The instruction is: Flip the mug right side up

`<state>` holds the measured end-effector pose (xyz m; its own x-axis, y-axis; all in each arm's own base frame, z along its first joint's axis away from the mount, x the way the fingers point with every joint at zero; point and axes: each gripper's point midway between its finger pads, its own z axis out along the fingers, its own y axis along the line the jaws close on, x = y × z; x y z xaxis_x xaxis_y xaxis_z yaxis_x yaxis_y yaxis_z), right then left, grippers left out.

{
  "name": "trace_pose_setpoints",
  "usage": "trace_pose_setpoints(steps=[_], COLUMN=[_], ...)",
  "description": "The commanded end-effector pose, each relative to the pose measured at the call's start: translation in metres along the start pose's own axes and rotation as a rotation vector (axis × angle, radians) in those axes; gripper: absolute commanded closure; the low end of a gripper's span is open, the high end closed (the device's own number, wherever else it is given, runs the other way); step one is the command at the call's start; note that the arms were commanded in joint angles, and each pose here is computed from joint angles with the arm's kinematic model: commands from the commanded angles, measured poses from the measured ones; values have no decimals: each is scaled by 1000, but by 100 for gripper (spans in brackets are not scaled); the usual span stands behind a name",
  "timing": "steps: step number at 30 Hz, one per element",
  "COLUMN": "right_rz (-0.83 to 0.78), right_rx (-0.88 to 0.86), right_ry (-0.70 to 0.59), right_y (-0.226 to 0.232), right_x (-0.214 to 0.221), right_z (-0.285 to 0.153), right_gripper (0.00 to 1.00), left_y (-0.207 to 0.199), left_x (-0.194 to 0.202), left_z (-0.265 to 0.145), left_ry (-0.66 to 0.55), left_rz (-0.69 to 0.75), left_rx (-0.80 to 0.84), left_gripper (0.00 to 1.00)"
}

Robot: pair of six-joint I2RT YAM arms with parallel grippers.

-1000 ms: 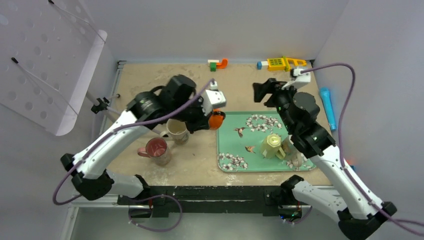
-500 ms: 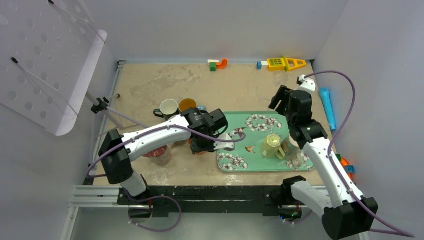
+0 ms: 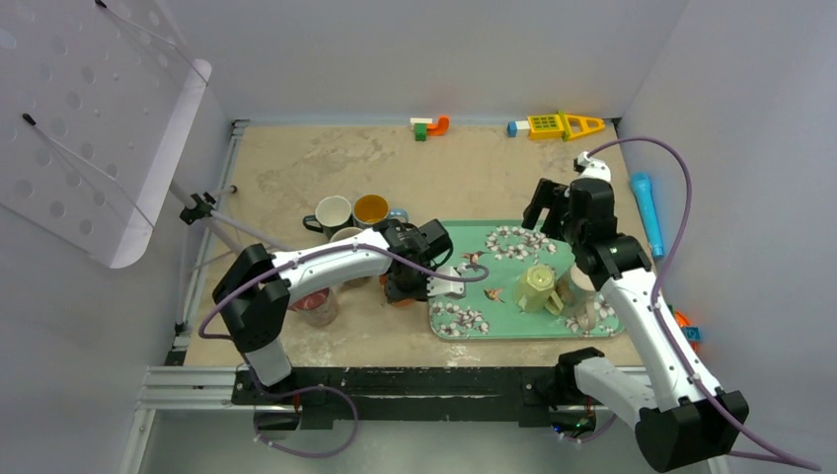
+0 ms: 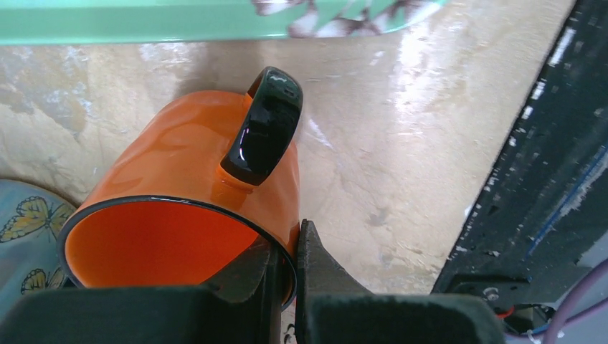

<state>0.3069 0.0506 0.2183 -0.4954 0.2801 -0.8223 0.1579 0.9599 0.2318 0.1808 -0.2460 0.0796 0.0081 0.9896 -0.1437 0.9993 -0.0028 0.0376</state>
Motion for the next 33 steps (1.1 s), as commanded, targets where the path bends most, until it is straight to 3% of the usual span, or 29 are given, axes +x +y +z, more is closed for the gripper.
trace_pose_setpoints(steps=[1,4,7,12,20,26,29,33], right_rz=[-19,-20,7,51,61,129,154,219], right_rx=[-152,-249,-229,-314,-254,-170,-127,-62], right_ry=[63,97,117,237,299,313,321,342], right_y=[24,39,33,43,31,16,9,2], right_x=[0,6,11,45,64,78,83,93], right_z=[-31,-48,-59,-69,-72,-72,-72,-64], right_gripper=[11,9,8,3,2,2,2,2], left_y=[44,66,73,84,95,95,82,59], left_x=[-14,-13,-11,-7,1,2,2,-9], left_z=[-10,-12,-9,-10,-7,-7,-15,-50], left_ry=[-91,-91,-54,-63,-56,-37,-54,-163], left_rz=[-62,-108,-137,-141,-183,-179,-188,-204], left_rx=[-102,-144,-122,-104,-18,-19,26,80], left_gripper=[100,100,100,100,99,61,51,49])
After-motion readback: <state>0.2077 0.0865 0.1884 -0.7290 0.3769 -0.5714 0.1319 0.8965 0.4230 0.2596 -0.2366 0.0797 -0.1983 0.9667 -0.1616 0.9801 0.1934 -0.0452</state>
